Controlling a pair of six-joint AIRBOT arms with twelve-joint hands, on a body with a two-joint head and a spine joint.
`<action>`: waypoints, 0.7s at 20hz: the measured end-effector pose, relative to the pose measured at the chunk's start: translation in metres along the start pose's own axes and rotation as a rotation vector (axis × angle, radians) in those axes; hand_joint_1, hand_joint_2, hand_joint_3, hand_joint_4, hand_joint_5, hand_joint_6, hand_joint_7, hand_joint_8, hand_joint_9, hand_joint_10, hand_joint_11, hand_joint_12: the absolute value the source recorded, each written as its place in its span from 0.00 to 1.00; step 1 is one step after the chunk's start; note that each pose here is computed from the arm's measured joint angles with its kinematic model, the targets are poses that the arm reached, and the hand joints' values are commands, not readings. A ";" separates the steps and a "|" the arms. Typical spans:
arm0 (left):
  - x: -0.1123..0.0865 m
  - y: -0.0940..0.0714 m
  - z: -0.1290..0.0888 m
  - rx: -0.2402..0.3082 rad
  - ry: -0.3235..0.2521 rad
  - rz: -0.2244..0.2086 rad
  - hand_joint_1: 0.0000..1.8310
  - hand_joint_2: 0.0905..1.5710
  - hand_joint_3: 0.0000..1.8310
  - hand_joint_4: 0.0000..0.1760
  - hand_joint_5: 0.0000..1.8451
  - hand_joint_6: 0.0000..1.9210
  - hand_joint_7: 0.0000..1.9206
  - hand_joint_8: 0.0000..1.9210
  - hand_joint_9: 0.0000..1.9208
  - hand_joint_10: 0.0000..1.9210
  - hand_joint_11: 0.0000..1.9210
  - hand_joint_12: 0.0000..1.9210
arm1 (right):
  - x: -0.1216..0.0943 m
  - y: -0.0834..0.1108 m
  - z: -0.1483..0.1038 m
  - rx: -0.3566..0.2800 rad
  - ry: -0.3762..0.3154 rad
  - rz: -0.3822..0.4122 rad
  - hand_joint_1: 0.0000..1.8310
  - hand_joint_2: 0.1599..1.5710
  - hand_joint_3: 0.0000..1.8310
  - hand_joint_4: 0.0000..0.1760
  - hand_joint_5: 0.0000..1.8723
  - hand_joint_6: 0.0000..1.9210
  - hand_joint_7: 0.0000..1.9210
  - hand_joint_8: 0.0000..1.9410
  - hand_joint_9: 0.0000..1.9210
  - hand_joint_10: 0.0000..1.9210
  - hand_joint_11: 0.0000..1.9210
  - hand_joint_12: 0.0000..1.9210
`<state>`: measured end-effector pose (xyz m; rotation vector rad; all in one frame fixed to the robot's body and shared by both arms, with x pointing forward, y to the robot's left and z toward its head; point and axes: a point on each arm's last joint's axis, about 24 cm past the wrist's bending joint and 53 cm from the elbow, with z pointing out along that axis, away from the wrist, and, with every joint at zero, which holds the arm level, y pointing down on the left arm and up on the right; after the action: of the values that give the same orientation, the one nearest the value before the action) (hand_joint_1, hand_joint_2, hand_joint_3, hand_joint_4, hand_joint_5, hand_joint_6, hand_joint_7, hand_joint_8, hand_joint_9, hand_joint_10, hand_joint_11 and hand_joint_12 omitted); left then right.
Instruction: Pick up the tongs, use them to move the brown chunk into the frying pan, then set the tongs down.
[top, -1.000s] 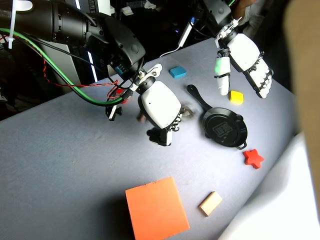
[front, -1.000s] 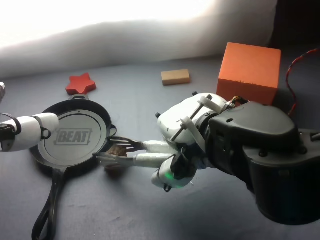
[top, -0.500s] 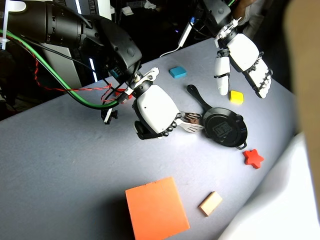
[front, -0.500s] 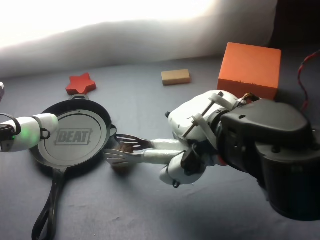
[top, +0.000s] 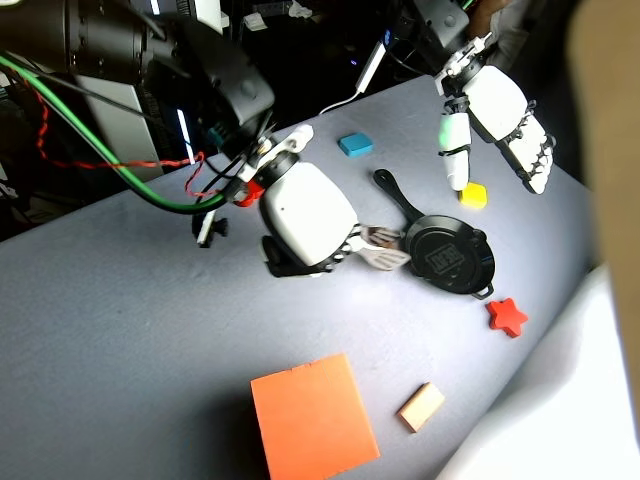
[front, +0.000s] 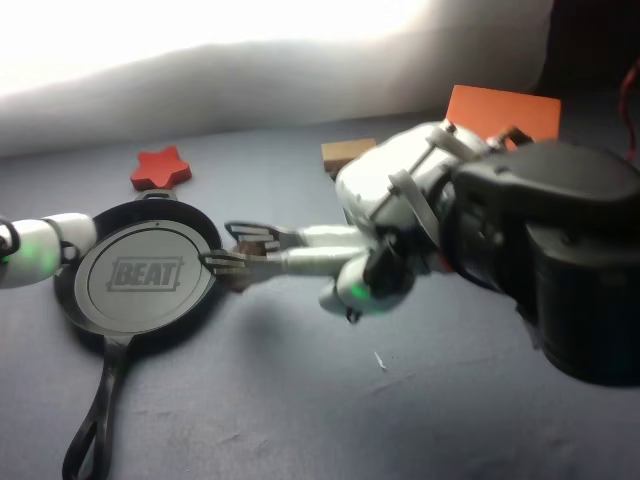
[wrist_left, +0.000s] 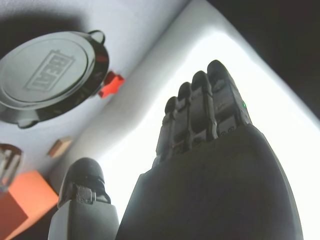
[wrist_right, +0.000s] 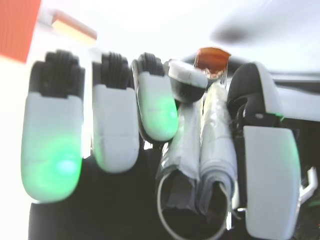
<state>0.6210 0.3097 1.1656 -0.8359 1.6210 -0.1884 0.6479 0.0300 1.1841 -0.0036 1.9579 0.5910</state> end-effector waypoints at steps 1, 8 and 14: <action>-0.002 0.004 0.000 -0.013 -0.004 -0.004 0.00 0.69 0.00 0.00 0.03 0.00 0.05 0.00 0.04 0.00 0.00 0.15 | -0.004 0.002 0.004 -0.001 -0.005 0.005 0.49 0.92 0.00 1.00 0.75 1.00 0.84 1.00 0.90 1.00 0.92 1.00; -0.013 0.018 0.013 -0.040 -0.032 0.015 0.00 0.70 0.00 0.00 0.02 0.00 0.04 0.00 0.04 0.00 0.00 0.15 | -0.009 0.041 0.044 -0.071 -0.025 -0.018 0.49 0.91 0.00 1.00 0.73 1.00 0.83 1.00 0.89 1.00 0.92 1.00; -0.016 0.021 0.018 -0.044 -0.038 0.019 0.00 0.69 0.00 0.00 0.02 0.00 0.03 0.00 0.03 0.00 0.00 0.12 | 0.004 0.063 0.065 -0.119 -0.022 -0.041 0.46 0.92 0.00 1.00 0.74 1.00 0.83 1.00 0.90 1.00 0.92 1.00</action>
<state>0.6286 0.3407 1.1624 -0.8524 1.6021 -0.1230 0.6854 0.1130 1.1842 -0.1108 1.8951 0.6767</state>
